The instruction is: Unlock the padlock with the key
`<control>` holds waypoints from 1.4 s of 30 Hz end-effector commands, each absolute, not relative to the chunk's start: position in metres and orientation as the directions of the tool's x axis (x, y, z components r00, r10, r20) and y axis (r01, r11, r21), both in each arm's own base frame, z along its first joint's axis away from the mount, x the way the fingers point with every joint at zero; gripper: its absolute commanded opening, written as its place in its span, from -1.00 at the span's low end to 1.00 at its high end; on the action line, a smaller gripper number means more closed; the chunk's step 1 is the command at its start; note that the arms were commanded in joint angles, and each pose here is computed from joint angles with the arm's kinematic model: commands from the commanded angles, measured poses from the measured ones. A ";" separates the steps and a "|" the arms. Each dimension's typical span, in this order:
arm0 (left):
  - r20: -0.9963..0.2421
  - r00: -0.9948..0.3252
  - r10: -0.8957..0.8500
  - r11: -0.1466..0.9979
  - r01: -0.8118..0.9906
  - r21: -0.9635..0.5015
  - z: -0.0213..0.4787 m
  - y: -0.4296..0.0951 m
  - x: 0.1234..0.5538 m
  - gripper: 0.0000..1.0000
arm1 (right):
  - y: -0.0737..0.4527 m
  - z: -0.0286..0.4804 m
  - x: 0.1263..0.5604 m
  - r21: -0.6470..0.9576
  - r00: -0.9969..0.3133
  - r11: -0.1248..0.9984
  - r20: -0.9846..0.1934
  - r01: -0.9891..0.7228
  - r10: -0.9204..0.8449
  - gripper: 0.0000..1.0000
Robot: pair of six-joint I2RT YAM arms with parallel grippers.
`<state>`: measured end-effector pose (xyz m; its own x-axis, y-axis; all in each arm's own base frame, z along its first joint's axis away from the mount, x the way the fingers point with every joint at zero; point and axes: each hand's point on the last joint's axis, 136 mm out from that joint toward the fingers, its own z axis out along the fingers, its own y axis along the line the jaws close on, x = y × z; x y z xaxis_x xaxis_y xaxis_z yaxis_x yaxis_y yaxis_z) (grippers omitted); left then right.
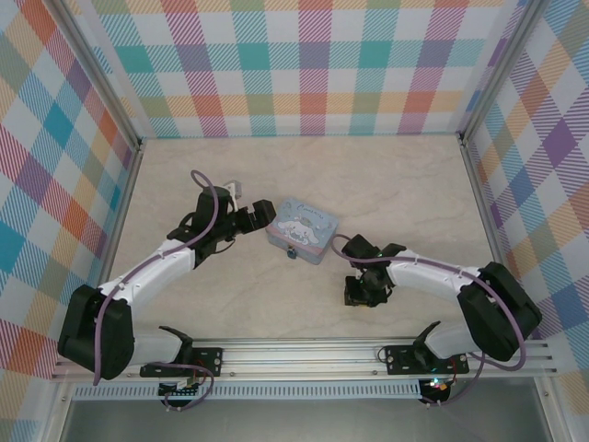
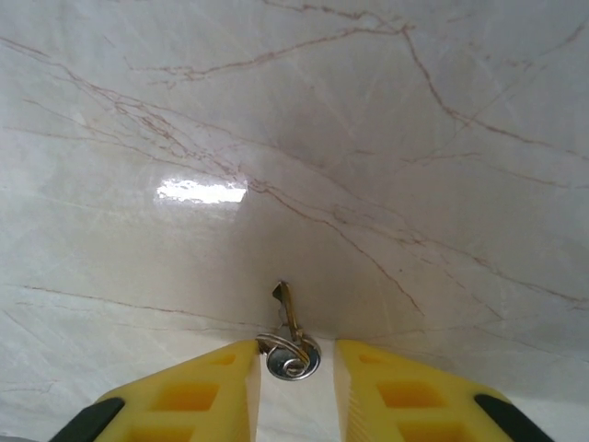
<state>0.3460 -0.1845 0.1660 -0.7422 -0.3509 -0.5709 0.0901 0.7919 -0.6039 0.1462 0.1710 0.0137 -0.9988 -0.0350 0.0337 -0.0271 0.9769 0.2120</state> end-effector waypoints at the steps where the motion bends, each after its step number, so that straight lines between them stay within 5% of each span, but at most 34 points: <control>1: -0.577 -0.741 -0.343 0.784 0.112 -0.611 0.166 -0.187 0.348 1.00 | 0.174 0.016 0.151 0.204 -0.999 0.978 0.023 -0.040 -0.046 -0.52; 17: -0.574 -0.744 -0.341 0.787 0.108 -0.607 0.170 -0.185 0.346 1.00 | 0.171 0.031 0.158 0.179 -0.993 0.977 -0.042 -0.115 -0.109 -0.90; 25: -0.445 -0.780 -0.441 0.700 0.012 -0.714 0.180 -0.191 0.333 1.00 | 0.189 0.067 0.186 0.243 -0.934 0.926 -0.285 -0.290 -0.217 -0.95; 34: -0.247 -0.831 -0.499 0.499 -0.043 -0.866 0.208 -0.222 0.319 0.79 | 0.224 0.148 0.239 0.024 -0.514 0.779 -0.764 -0.627 -0.390 -0.98; 42: -0.202 -0.877 -0.436 0.432 -0.007 -0.902 0.236 -0.261 0.305 0.58 | 0.241 0.171 0.266 -0.256 -0.231 0.677 -0.809 -0.690 -0.541 -1.00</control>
